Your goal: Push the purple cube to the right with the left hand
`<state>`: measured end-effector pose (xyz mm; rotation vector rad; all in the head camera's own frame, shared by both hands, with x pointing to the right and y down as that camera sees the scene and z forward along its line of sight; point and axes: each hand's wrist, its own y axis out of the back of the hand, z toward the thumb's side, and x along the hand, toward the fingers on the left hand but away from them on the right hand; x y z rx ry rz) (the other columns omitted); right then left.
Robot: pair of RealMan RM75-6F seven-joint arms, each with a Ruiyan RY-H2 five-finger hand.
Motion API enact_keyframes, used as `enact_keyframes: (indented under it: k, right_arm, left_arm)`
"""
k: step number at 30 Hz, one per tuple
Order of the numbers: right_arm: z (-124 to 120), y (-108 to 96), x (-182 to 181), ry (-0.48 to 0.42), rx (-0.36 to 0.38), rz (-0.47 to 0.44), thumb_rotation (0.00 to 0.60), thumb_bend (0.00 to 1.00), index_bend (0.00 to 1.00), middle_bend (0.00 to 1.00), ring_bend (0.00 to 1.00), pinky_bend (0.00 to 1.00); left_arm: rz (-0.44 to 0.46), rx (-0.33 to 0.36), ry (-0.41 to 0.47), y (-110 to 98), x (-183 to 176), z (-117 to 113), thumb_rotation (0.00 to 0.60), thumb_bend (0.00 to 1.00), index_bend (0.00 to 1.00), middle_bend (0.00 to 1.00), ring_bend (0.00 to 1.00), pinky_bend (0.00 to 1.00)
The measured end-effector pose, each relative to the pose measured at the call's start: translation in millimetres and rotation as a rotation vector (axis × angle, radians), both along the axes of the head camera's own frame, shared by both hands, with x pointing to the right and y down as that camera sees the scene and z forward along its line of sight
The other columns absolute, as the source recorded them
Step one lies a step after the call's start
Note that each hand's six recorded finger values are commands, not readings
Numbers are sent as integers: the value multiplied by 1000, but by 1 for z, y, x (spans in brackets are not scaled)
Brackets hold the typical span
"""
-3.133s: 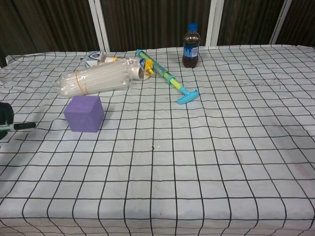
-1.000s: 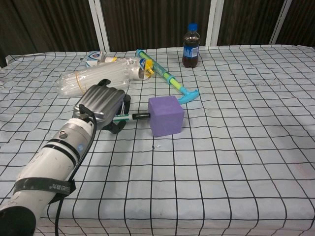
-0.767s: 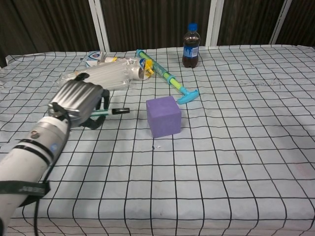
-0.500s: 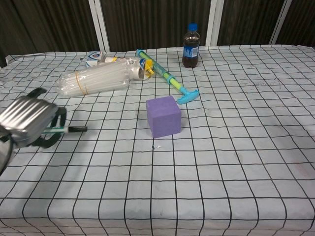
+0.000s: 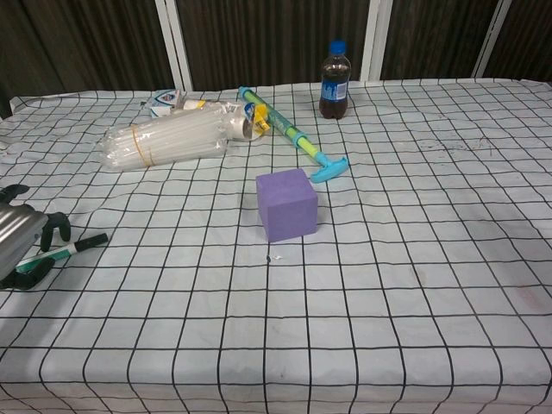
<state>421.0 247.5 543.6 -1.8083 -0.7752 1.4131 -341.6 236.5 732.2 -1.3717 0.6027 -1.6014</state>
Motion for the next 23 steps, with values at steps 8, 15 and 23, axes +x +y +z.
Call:
enact_keyframes:
  k: [8,15,23]
  right_arm:
    - [-1,-1,2,11,12,12,600,370,0,0,0,0]
    - [-3,-2,7,20,22,30,600,370,0,0,0,0]
    - [4,-2,6,58,20,38,600,370,0,0,0,0]
  left_arm:
    - [-42,-21,60,9,0,-19,600,398,85,203,152,84]
    - [16,-59,154,32,-23,-77,600,390,44,129,45,60]
    - [-10,-64,341,52,-58,-129,600,381,0,48,0,55]
